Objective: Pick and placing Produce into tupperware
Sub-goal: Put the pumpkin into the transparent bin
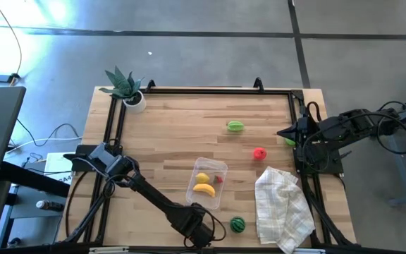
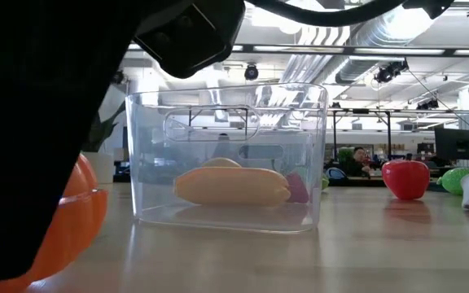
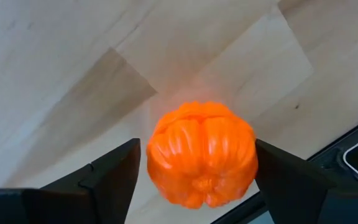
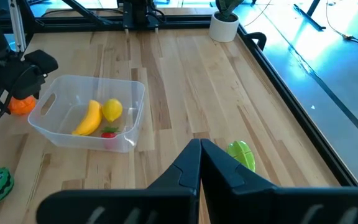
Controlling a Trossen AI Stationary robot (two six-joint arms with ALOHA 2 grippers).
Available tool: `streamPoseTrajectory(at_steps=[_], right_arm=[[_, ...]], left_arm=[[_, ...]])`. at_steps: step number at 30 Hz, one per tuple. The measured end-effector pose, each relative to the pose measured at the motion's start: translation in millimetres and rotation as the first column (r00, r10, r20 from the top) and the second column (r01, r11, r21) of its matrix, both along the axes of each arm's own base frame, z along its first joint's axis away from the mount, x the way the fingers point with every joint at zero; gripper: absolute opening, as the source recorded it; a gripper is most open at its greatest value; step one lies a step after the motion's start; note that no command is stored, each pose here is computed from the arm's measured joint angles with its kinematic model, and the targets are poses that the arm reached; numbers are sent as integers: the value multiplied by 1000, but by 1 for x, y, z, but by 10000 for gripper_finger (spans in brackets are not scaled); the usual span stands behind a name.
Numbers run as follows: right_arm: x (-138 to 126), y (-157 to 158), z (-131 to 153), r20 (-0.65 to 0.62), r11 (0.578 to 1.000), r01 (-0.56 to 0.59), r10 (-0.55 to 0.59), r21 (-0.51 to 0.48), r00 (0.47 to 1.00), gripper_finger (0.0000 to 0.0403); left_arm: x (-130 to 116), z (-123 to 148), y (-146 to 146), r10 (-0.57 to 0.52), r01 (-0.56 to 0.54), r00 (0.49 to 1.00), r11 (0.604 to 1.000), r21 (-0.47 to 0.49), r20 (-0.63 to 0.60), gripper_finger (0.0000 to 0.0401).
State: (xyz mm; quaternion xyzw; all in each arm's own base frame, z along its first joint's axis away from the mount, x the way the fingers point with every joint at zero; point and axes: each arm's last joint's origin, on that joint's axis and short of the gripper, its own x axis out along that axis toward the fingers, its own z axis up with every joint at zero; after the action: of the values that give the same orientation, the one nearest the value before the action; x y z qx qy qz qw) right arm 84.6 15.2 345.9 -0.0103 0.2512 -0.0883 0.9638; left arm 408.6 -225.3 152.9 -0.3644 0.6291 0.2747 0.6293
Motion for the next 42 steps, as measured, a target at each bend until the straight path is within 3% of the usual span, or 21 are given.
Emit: streamPoseTrajectory(at_steps=[9,17,25,35,42], right_arm=[[0,0,0,0,1000,0,0,0,1000,0],[0,0,0,0,1000,0,0,0,1000,0],[0,0,0,0,1000,0,0,0,1000,0],[0,0,0,0,1000,0,0,0,1000,0],[0,0,0,0,1000,0,0,0,1000,0]], left_arm=[[1,0,-1,0,0,1000,1000,-5,11,248],[1,0,0,1,-1,1000,1000,-2,12,256],[1,0,-1,-8,8,1000,1000,0,13,240],[1,0,0,-52,52,999,999,11,18,277],[1,0,0,-84,83,996,996,14,19,258]])
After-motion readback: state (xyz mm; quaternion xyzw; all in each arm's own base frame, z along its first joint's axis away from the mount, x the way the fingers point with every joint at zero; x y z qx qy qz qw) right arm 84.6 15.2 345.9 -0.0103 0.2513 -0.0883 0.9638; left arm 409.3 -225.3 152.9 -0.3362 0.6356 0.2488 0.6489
